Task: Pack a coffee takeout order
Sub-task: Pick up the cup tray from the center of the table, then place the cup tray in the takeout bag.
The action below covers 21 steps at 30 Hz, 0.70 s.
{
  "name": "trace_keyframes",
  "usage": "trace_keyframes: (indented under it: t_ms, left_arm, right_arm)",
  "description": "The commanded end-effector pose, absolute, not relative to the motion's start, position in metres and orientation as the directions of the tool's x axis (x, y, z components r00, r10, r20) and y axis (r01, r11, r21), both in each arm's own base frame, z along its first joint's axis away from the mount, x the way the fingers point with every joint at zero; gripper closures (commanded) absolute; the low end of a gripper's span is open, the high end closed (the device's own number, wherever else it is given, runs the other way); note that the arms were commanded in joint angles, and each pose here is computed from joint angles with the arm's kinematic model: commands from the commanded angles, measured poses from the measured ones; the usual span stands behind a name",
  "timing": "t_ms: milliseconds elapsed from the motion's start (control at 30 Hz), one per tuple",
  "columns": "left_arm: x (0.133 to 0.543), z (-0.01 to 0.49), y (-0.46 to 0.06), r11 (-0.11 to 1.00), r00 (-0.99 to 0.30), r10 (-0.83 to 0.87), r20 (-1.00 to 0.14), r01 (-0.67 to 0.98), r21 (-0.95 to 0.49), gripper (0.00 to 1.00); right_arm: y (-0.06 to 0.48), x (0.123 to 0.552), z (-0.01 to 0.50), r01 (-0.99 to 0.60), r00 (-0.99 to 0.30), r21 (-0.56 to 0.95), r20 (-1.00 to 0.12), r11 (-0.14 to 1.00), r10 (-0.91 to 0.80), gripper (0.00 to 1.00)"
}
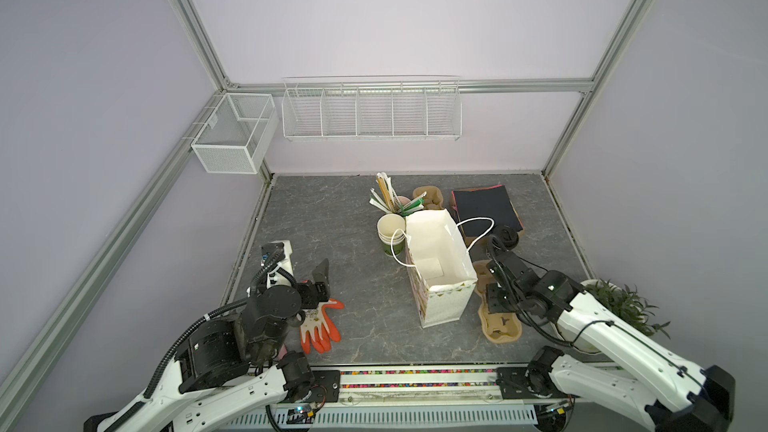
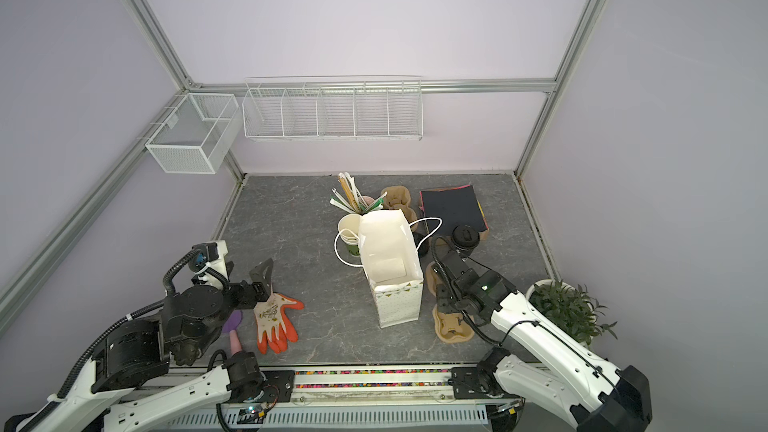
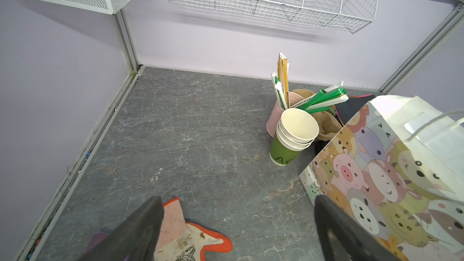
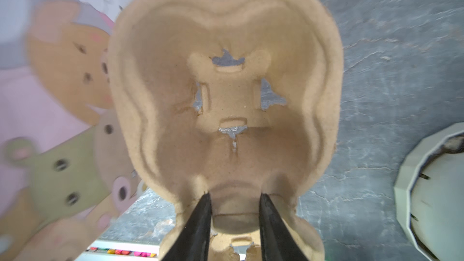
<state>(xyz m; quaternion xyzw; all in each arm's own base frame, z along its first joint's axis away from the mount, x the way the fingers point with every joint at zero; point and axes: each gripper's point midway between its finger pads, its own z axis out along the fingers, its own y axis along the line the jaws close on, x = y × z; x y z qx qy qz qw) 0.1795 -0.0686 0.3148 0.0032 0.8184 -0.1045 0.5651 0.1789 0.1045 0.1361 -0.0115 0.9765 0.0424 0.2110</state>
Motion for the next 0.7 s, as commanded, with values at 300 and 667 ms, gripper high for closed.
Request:
trace_keyframes:
  t_ms: [300, 667]
  left_arm:
    - [0.18, 0.307, -0.064, 0.986, -0.372, -0.07, -0.926, 0.112, -0.12, 0.06]
    - [0.18, 0.306, -0.065, 0.987, -0.375, -0.065, -0.925, 0.112, -0.115, 0.06]
  right_arm:
    - [0.062, 0.167, 0.246, 0.012, -0.784, 0.099, -0.617, 0.995, 0.071, 0.66]
    - [0.083, 0.179, 0.345, -0.107, -0.695, 0.189, -0.716, 0.976, 0.062, 0.66]
